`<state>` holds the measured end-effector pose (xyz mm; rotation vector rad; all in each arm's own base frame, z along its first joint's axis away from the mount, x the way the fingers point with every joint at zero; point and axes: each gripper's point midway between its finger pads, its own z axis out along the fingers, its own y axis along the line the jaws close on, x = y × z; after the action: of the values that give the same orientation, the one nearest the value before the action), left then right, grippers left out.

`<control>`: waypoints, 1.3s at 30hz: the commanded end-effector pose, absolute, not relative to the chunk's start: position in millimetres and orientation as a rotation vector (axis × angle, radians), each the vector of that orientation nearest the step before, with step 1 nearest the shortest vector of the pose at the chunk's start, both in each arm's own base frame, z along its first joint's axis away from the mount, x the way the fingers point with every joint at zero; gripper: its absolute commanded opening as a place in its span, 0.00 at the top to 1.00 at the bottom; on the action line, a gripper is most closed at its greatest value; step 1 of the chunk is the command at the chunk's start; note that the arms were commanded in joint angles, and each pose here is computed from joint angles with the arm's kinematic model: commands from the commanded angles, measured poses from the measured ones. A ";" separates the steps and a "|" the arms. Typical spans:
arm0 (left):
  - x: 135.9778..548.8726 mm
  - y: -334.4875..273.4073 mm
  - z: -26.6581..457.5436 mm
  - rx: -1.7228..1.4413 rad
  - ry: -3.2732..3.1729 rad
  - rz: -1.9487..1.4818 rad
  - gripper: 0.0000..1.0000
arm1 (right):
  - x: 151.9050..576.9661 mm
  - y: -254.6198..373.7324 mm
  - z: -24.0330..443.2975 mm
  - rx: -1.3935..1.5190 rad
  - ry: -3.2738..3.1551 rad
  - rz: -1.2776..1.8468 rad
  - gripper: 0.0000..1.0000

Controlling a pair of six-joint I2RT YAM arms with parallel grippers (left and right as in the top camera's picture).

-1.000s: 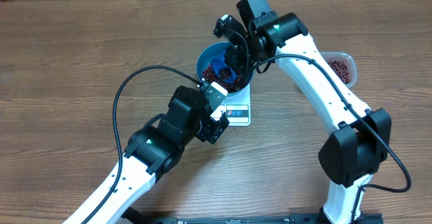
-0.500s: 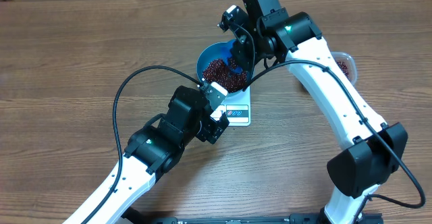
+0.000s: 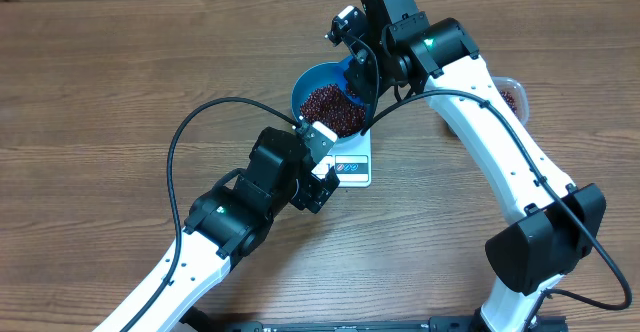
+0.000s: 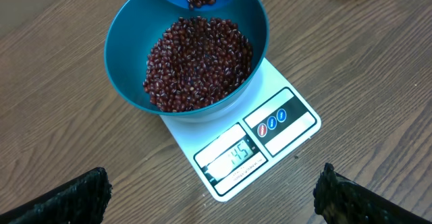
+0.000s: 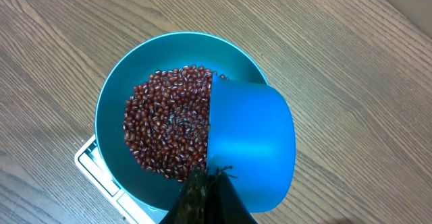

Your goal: Scoop item into bowl and weigh 150g on scale

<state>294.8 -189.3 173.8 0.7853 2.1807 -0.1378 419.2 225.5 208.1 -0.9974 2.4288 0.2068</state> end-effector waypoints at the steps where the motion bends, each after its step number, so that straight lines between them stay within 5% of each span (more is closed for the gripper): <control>1: 295.4 -187.4 169.4 0.806 2.183 -0.110 0.00 | 420.6 222.8 244.2 -0.964 2.346 0.195 0.96; 39: 295.4 -187.4 169.5 0.806 2.183 -0.110 0.00 | 422.4 219.4 243.8 -0.956 2.349 0.162 0.96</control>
<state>294.8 -189.3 173.8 0.7853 2.1807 -0.1378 421.2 221.4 208.3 -0.9893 2.4309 0.1716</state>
